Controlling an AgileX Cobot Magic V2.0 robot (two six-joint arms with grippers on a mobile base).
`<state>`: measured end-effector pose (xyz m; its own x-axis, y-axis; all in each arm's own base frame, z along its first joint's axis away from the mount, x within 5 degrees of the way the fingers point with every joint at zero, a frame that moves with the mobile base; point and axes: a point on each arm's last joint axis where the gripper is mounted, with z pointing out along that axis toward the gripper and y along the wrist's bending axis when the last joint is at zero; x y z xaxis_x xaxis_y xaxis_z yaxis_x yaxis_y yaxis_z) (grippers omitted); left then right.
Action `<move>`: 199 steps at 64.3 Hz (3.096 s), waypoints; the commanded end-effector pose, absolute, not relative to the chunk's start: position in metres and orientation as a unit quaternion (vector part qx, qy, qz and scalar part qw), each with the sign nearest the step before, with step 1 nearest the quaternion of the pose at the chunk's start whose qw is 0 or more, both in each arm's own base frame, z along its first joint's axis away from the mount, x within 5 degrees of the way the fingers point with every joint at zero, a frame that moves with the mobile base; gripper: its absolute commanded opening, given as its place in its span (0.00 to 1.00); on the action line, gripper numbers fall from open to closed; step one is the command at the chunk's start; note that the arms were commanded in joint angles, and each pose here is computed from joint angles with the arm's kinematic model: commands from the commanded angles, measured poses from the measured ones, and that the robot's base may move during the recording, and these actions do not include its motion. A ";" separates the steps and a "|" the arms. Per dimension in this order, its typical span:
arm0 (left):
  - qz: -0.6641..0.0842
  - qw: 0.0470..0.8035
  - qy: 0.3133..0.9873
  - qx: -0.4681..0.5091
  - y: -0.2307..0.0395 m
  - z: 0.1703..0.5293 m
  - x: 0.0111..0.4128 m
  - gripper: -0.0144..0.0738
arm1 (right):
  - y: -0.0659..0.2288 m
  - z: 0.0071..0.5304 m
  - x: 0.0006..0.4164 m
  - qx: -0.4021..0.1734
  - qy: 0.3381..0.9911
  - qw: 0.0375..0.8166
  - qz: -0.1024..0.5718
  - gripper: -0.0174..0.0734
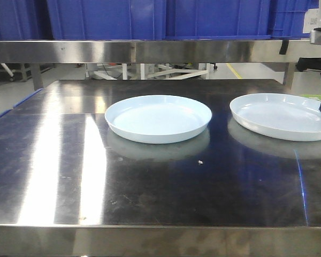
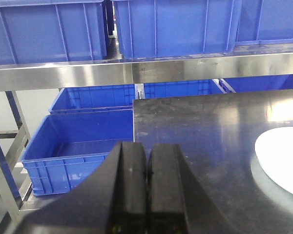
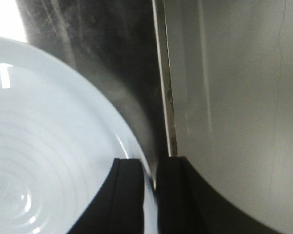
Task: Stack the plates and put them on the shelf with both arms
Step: 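Grasp the rim of the other white plate with the right gripper and lift, then move the held plate over the centered plate, lower it on, release, then close the right gripper on the rim of the stacked plates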
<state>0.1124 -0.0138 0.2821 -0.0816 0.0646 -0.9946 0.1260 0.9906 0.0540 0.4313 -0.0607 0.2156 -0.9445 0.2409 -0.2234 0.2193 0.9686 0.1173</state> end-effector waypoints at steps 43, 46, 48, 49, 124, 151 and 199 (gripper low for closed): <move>-0.023 0.714 0.698 0.053 -0.013 0.299 0.113 0.26 | -0.074 0.297 0.415 0.134 0.962 0.229 0.059 0.25; -0.023 0.714 0.698 0.053 -0.013 0.299 0.113 0.26 | -0.075 0.306 0.412 0.142 0.957 0.242 0.072 0.25; -0.023 0.714 0.698 0.053 -0.013 0.299 0.113 0.26 | -0.075 0.312 0.410 0.148 0.953 0.249 0.084 0.25; -0.023 0.714 0.698 0.053 -0.013 0.299 0.113 0.26 | -0.074 0.316 0.408 0.150 0.951 0.255 0.090 0.25; -0.023 0.714 0.698 0.053 -0.013 0.299 0.113 0.26 | 0.113 0.268 0.420 0.028 0.941 0.218 0.257 0.26; -0.023 0.714 0.698 0.053 -0.013 0.299 0.113 0.26 | 0.112 0.258 0.425 0.028 0.945 0.217 0.245 0.45; -0.023 0.714 0.698 0.053 -0.013 0.299 0.113 0.26 | 0.120 0.245 0.427 0.013 0.951 0.212 0.224 0.63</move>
<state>0.1124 -0.0138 0.2821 -0.0816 0.0646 -0.9946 0.1260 0.9906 0.0540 0.4274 0.1148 0.2155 -0.9438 0.1086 -0.3122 -0.0306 0.9117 0.4097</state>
